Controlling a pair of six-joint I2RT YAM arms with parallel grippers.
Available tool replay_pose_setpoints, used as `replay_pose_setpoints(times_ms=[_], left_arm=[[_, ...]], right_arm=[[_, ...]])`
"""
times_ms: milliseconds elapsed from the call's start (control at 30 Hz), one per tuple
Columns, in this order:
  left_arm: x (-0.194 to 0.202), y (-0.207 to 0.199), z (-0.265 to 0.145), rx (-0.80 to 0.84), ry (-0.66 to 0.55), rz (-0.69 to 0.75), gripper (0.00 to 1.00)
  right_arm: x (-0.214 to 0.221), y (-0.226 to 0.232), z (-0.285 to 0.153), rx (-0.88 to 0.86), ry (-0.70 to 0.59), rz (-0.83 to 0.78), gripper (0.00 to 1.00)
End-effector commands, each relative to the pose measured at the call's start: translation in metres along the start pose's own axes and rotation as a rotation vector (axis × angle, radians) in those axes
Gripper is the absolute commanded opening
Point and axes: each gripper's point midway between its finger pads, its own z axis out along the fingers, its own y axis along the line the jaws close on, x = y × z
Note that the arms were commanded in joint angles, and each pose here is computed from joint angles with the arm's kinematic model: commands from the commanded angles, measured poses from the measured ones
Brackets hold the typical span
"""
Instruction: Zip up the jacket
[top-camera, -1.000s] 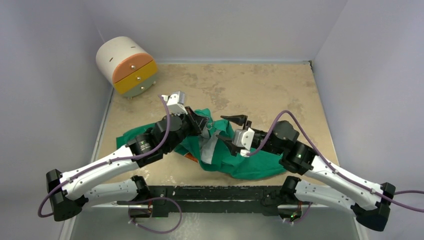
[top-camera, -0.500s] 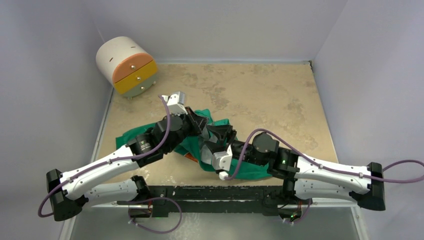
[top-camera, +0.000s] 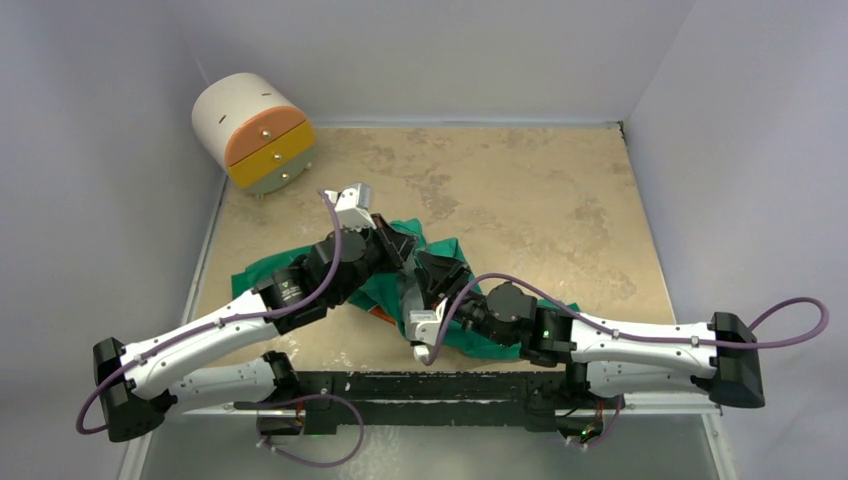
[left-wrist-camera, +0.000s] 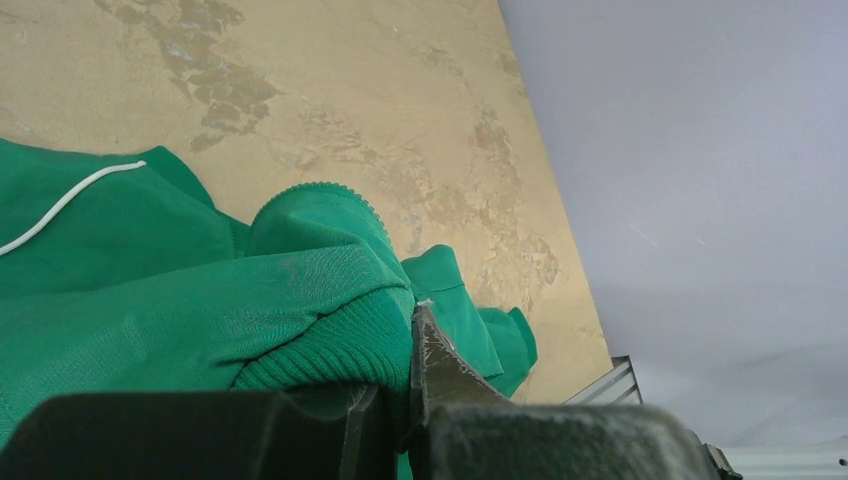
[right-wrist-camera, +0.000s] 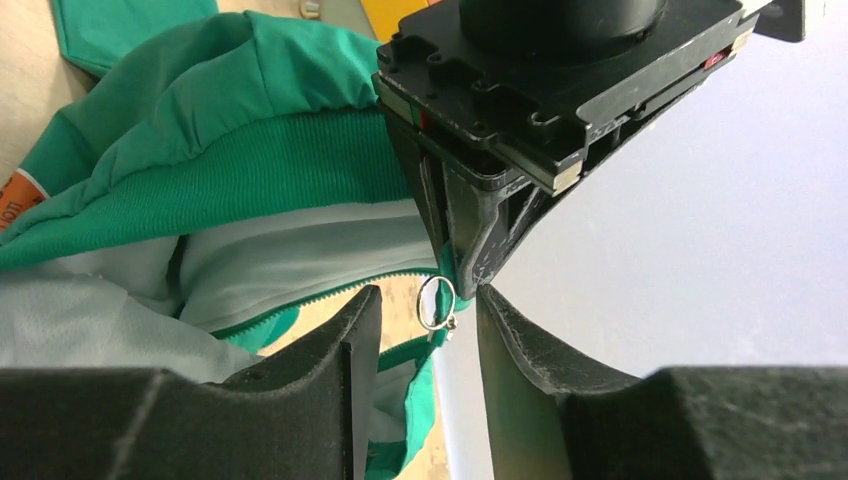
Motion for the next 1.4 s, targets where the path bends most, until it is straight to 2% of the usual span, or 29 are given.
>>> replay_pose_setpoints(times_ms=[0, 433, 533, 667, 933, 1367], left_arm=[[-0.021, -0.026, -0.004, 0.073, -0.045, -0.039, 0.00], [-0.019, -0.029, -0.002, 0.085, -0.036, -0.038, 0.00], [-0.019, -0.028, -0.003, 0.083, -0.037, -0.037, 0.00], [-0.019, -0.027, -0.004, 0.080, -0.037, -0.037, 0.00], [-0.016, -0.025, -0.005, 0.090, -0.028, -0.006, 0.00], [0.006, -0.047, -0.027, 0.353, 0.025, 0.105, 0.00]], right_arm=[[0.002, -0.030, -0.005, 0.141, 0.028, -0.007, 0.41], [0.002, -0.021, 0.004, 0.114, 0.036, -0.002, 0.28], [0.003, -0.020, 0.004, 0.112, 0.039, 0.007, 0.19], [0.002, -0.022, 0.002, 0.114, 0.037, 0.020, 0.00], [-0.010, -0.024, -0.005, 0.090, -0.027, 0.123, 0.00], [-0.039, -0.024, -0.025, -0.047, -0.155, 0.410, 0.00]])
